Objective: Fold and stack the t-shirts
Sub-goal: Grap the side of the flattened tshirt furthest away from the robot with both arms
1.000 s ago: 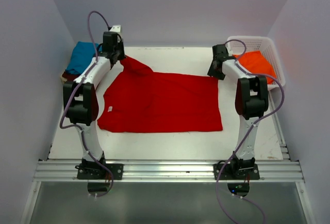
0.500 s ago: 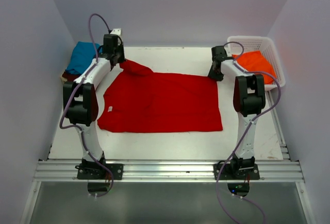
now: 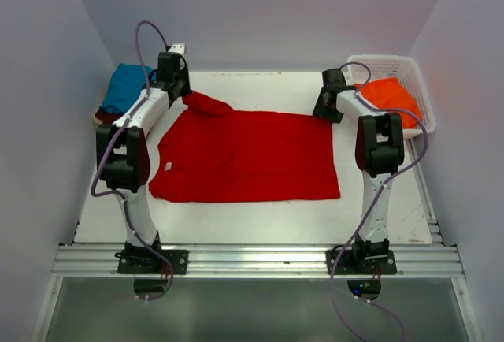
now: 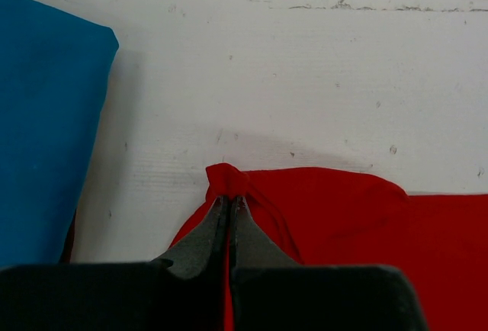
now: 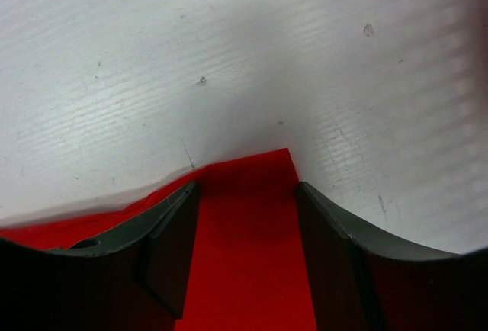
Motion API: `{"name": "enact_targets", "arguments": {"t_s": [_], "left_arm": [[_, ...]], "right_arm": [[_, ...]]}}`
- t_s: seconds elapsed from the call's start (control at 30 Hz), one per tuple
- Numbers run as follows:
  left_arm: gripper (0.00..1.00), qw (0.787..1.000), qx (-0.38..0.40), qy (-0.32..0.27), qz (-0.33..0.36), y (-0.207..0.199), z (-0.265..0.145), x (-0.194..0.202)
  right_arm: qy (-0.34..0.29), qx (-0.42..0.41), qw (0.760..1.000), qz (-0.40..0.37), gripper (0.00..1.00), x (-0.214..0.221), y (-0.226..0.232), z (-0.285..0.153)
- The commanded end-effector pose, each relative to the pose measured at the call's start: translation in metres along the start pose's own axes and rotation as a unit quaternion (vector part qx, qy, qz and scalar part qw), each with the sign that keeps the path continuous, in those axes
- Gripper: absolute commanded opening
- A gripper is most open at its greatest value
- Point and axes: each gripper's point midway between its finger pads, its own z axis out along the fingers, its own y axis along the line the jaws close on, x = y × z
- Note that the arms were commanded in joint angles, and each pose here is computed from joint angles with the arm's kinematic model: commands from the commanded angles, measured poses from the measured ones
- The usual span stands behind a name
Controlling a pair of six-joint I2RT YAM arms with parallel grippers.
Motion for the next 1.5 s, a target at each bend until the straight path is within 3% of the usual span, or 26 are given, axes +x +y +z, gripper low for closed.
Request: {"name": "enact_targets", "arguments": {"t_s": [0.0, 0.33, 0.83, 0.93, 1.07, 1.17, 1.47], "left_arm": [[0.00, 1.000, 0.002, -0.026, 0.001, 0.000, -0.019, -0.022], [0.00, 1.000, 0.000, -0.025, 0.001, 0.002, -0.020, -0.021], [0.00, 1.000, 0.003, -0.017, -0.001, 0.001, -0.016, -0.015], [0.00, 1.000, 0.002, -0.013, -0.002, 0.001, -0.015, -0.013], [0.00, 1.000, 0.001, -0.011, -0.002, 0.001, -0.016, -0.011], [0.00, 1.000, 0.001, -0.013, -0.002, 0.001, -0.018, -0.013], [0.00, 0.998, -0.004, -0.065, -0.005, 0.005, -0.067, -0.050]], "right_arm": [[-0.041, 0.007, 0.999, 0.004, 0.58, -0.032, -0.002, -0.020], [-0.059, 0.025, 0.998, 0.012, 0.57, -0.044, -0.003, -0.015], [-0.007, 0.052, 0.999, 0.010, 0.50, -0.002, -0.016, 0.015], [-0.008, 0.050, 0.999, 0.016, 0.44, -0.002, -0.017, 0.013], [-0.007, 0.044, 0.999, 0.018, 0.22, -0.001, -0.015, 0.014], [-0.005, 0.041, 0.999, 0.017, 0.00, 0.001, -0.015, 0.012], [-0.055, 0.000, 0.998, 0.027, 0.00, -0.026, -0.011, -0.042]]}}
